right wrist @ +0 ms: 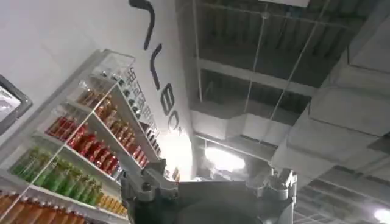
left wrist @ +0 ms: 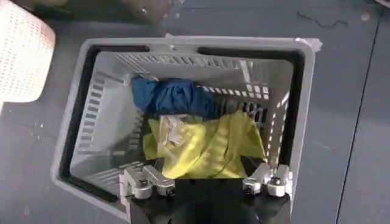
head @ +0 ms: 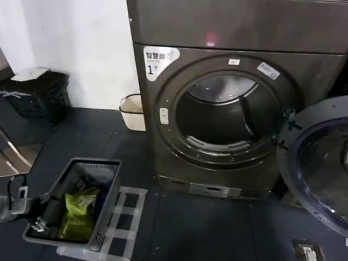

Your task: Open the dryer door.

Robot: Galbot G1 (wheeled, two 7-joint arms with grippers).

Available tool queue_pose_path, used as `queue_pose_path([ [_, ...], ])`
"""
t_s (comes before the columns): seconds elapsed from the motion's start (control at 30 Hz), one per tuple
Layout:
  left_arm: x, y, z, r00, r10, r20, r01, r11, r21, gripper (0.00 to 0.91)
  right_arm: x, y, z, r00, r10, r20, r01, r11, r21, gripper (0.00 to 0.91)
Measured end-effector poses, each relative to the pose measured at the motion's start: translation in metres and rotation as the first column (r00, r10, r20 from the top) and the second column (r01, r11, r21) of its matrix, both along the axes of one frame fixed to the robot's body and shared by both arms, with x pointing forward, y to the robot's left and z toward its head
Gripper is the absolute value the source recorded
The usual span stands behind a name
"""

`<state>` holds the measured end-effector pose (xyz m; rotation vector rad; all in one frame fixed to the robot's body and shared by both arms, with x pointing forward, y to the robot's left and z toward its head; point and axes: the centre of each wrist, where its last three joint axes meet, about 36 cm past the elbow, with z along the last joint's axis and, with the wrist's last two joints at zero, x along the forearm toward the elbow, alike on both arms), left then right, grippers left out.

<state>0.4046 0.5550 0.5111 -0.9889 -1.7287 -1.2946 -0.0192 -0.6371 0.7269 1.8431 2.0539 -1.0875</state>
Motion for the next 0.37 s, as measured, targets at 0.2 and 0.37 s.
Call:
queue_pose_path([
  [0.2, 0.0010, 0.0025, 0.0011, 1.000, -0.004, 0.002, 0.004, 1.000, 0.009, 0.907, -0.0047, 0.0006, 0.0013, 1.000, -0.008, 0.003, 0.008, 1.000, -0.001, 0.907],
  [0.37, 0.0013, 0.0030, 0.0013, 1.000, -0.006, 0.003, 0.006, 1.000, 0.014, 0.907, -0.0068, 0.0002, 0.0018, 1.000, -0.012, 0.004, 0.012, 1.000, -0.001, 0.907],
])
